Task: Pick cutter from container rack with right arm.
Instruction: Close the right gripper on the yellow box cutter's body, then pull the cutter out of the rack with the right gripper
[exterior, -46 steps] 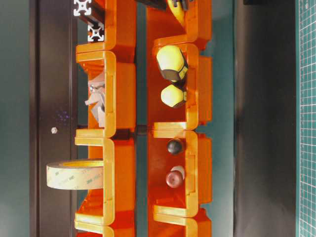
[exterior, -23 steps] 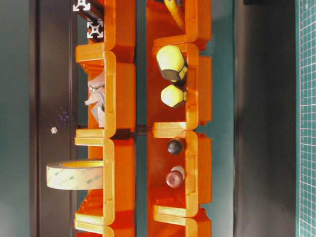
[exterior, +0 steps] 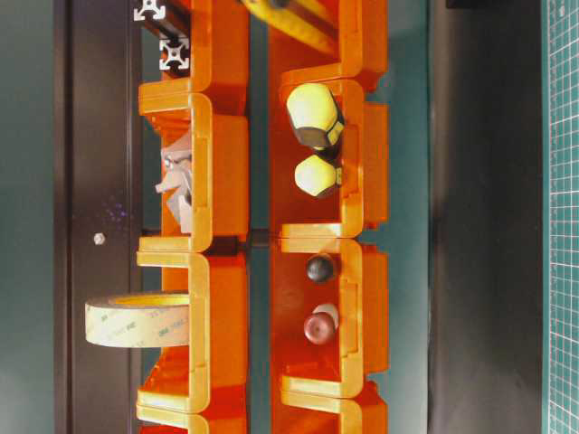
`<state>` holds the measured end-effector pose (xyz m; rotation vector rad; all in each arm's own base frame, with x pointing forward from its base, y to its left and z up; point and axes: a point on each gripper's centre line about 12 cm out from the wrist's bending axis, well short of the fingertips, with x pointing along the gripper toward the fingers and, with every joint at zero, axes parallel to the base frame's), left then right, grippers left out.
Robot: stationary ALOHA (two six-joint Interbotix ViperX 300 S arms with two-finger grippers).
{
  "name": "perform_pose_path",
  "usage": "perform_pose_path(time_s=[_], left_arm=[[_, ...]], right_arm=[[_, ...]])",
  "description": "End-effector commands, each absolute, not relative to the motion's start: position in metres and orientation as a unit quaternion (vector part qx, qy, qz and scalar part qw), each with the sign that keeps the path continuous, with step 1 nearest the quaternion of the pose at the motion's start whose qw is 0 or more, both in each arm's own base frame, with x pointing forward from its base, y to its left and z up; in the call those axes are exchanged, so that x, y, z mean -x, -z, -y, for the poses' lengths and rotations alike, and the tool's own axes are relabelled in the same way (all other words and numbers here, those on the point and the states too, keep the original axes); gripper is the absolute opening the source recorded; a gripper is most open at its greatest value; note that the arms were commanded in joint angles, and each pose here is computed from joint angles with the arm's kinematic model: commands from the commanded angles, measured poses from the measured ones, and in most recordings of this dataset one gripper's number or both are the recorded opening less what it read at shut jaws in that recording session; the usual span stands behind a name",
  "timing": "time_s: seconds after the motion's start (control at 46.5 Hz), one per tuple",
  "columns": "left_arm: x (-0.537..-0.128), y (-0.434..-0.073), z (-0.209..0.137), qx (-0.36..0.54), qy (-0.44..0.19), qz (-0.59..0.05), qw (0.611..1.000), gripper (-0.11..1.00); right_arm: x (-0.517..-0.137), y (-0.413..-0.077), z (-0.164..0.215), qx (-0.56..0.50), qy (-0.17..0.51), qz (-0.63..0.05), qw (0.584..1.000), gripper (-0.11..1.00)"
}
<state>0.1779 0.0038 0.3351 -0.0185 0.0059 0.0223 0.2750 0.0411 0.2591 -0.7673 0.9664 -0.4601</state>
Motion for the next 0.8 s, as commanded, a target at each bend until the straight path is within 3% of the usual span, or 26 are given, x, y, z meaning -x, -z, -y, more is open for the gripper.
perform_pose_path(time_s=[0.0, 0.409, 0.775], left_arm=[[-0.179, -0.339, -0.004, 0.01, -0.012, 0.003, 1.0, 0.0], [-0.174, -0.344, -0.004, 0.011, -0.012, 0.013, 1.0, 0.0], [-0.171, -0.346, -0.004, 0.011, -0.011, 0.013, 1.0, 0.0]], right_arm=[[-0.276, -0.282, -0.052, 0.347, 0.221, -0.431, 0.803, 0.27], [-0.271, -0.331, -0.095, 0.335, 0.212, -0.394, 0.829, 0.27], [-0.291, -0.344, -0.171, 0.37, 0.131, -0.342, 0.854, 0.27]])
